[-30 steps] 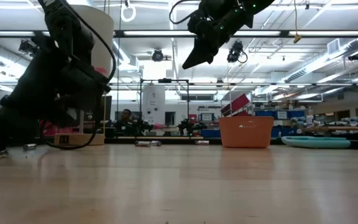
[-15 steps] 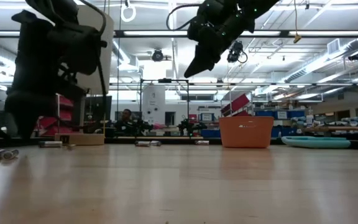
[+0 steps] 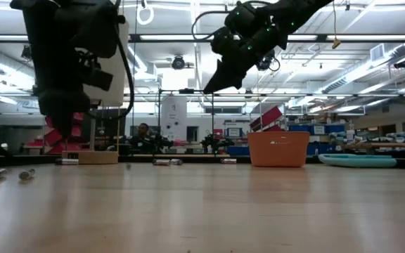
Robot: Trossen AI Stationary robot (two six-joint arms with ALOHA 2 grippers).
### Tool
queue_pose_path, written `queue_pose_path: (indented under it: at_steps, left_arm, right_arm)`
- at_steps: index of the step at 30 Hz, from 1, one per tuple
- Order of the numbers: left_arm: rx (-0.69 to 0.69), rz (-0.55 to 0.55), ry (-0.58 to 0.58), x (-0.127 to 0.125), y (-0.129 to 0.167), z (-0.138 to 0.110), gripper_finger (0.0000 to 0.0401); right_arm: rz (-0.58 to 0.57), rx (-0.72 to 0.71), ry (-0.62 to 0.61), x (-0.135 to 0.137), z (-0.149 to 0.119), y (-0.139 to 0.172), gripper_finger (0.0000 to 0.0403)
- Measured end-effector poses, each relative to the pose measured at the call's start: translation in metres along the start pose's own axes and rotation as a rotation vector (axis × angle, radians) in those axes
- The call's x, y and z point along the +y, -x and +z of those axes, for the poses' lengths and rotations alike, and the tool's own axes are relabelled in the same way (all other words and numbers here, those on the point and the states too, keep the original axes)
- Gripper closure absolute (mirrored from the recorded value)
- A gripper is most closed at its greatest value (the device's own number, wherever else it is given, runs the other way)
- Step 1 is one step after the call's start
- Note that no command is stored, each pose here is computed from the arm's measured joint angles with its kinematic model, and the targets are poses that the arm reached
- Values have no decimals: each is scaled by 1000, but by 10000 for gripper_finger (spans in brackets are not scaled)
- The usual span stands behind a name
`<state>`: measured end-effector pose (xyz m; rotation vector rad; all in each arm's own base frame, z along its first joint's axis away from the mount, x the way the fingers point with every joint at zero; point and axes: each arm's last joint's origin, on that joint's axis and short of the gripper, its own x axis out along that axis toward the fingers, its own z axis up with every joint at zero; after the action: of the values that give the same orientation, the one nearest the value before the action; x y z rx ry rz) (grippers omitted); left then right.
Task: Sort batteries
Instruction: Put the silver battery into the yellow bin
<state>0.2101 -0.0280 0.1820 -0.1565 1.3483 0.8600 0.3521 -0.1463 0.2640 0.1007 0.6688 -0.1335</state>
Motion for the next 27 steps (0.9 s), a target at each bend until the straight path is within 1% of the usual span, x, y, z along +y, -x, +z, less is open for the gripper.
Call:
queue_pose_path:
  at_steps: [4,9,11,15,17,21,23,27]
  left_arm:
    - [-92,49,3,1,6,4,400]
    - [-216,68,-9,-2,19,5,400]
    - [-256,71,-7,-1,24,1,400]
    - [-329,70,58,0,33,-7,400]
    - [-361,68,59,-2,36,-10,400]
    - [-412,64,38,-7,40,-16,400]
    - [-431,60,26,-9,42,-19,400]
    - [-438,34,-70,-15,47,-31,400]
  right_arm:
    - [-24,-94,-54,9,-3,-9,403]
    - [-44,-142,-27,22,4,-11,403]
    - [-41,-131,-21,28,3,-12,403]
    - [-18,-94,9,39,-1,-17,403]
    - [-12,-62,27,42,-5,-22,403]
    - [-4,-25,71,48,-14,-42,400]
    - [-21,-20,84,48,-18,-51,398]
    - [-66,31,91,45,-29,-66,389]
